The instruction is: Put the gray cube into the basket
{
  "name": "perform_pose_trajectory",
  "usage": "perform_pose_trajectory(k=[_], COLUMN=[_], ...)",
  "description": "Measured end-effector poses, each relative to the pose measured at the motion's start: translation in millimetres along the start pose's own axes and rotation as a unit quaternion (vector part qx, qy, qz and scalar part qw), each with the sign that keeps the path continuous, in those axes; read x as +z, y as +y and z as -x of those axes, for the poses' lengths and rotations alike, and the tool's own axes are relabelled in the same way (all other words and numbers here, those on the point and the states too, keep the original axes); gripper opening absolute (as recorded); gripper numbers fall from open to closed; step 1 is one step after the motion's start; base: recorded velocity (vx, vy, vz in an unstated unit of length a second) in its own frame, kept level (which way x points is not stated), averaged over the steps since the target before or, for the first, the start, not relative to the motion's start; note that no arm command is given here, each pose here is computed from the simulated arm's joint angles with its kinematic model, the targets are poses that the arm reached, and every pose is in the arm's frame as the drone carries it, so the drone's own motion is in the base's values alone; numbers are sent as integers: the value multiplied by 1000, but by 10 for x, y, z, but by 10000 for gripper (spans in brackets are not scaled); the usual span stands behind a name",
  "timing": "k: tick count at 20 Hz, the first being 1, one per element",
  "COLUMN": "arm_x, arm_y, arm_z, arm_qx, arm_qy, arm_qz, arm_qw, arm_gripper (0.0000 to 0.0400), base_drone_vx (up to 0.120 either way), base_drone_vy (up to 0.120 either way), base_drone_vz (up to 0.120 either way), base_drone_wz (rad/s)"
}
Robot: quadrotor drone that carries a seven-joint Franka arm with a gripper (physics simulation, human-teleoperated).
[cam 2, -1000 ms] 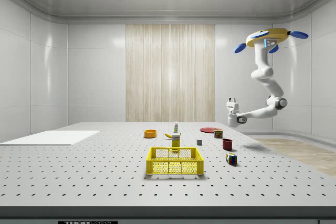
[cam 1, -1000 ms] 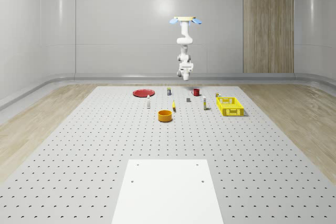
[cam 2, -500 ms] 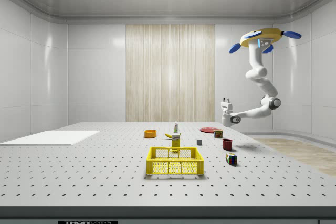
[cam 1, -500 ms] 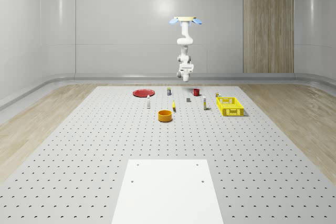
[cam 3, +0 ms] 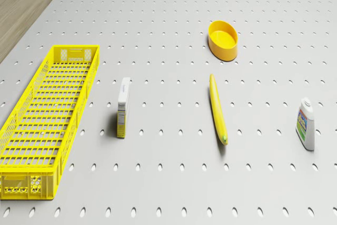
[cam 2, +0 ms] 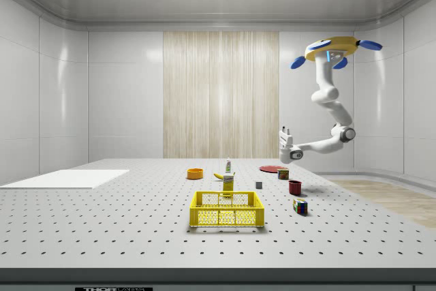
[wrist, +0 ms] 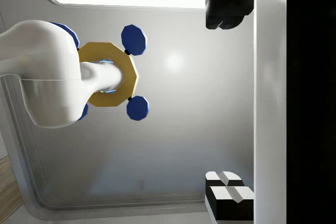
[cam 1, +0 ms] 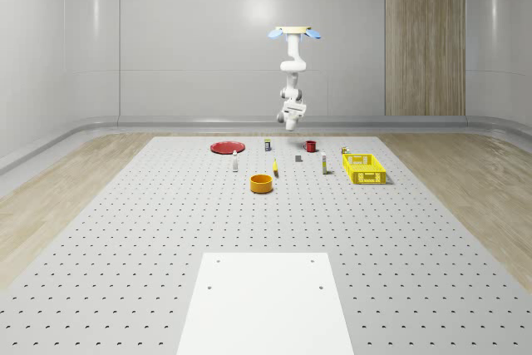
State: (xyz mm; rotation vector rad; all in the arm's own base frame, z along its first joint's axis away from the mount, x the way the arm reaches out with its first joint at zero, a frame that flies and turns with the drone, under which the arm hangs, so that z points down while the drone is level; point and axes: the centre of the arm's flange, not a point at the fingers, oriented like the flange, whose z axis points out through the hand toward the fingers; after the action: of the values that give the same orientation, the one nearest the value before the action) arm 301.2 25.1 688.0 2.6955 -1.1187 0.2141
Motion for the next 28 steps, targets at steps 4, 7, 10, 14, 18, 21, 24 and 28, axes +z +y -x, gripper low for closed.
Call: perform_pose_trajectory(k=[4,7,10,14,18,21,24,28], arm_x=[30,147,441,1087,1601,1790,1881,1934], arm_y=[-165,-357,-568,-676,-529,-394,-297,-221], arm_z=[169,367,589,714,580,452,359,286], arm_qx=[-2,-5,-9,-14,-17,-20,-21,-23], arm_qy=[85,190,331,521,633,669,685,694], arm_qz=[84,188,329,520,633,670,686,695], arm_qw=[993,964,885,677,445,321,242,184], arm_gripper=[400,400,400,400,400,400,400,400], base_drone_vx=[120,120,120,110,10,120,120,120], base_drone_vy=[0,0,0,0,0,0,0,0], base_drone_vz=[-10,-120,-120,-120,-120,-120,-120,-120], base_drone_wz=[0,0,0,0,0,0,0,0])
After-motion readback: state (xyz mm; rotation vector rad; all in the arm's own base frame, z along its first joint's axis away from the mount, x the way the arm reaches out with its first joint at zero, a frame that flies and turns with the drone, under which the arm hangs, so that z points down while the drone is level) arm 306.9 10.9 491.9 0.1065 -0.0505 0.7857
